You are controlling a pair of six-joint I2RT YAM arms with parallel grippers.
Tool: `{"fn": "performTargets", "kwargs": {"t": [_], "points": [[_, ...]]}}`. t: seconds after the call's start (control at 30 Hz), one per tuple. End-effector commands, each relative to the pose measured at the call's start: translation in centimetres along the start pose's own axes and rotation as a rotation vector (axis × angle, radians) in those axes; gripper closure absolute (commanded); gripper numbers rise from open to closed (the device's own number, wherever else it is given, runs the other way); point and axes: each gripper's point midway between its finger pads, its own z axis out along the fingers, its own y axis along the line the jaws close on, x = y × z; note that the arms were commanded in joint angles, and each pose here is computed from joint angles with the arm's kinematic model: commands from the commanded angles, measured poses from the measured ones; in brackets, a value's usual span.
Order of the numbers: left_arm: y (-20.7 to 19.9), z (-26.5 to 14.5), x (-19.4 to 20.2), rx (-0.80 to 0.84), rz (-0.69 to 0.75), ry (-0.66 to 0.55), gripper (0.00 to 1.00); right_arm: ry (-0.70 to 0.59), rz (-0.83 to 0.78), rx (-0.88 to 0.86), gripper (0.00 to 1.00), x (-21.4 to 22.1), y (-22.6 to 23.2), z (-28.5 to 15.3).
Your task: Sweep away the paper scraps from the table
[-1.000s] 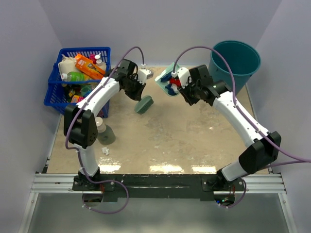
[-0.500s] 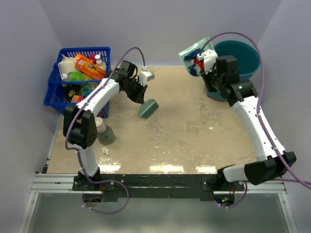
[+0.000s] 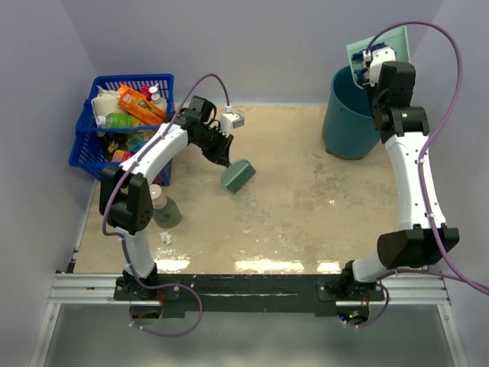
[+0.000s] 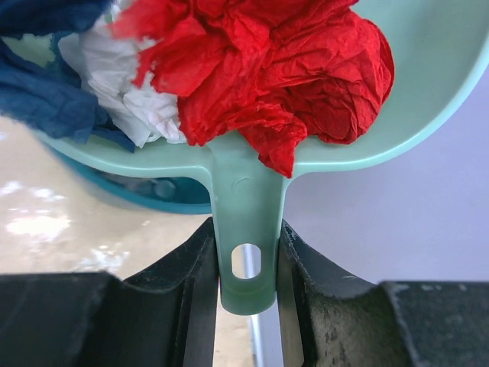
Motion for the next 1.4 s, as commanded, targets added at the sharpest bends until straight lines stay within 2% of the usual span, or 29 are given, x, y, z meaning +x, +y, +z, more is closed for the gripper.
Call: {"fn": "performTargets", "kwargs": {"t": [0.0,0.17,0.5,0.67,0.83,1.13,1.37], "points": [[-1.7,-1.0,-1.0,0.039,0.025,-0.038,1.0,-0.011,-0.033,0.178,1.0,-1.6,-4.6,0.3],[-2.5,-0.7,-0.7,0.053,0.04,-0.028,1.0,0.066,-0.115,0.248,1.0,-0.6,-7.6,1.8],[-3.6,0.0,-0.5,0.075,0.058,-0.009,1.0,0.109,-0.369,0.39,1.0,-1.0,-10.8,2.4],[-3.9,0.3,-0.6,0.078,0.065,-0.006,1.0,0.18,-0.589,0.39,1.0,0.0,-11.0,3.0],[-4.5,0.6,-0.6,0.084,0.081,0.001,1.0,0.207,-0.789,0.501,1.0,-0.1,-12.4,2.1],[-5.1,0.9,-0.5,0.091,0.09,0.012,1.0,0.171,-0.867,0.549,1.0,0.1,-12.4,1.4],[-5.2,0.8,-0.6,0.097,0.093,0.012,1.0,0.153,-0.99,0.559,1.0,0.8,-11.6,1.5]]}}
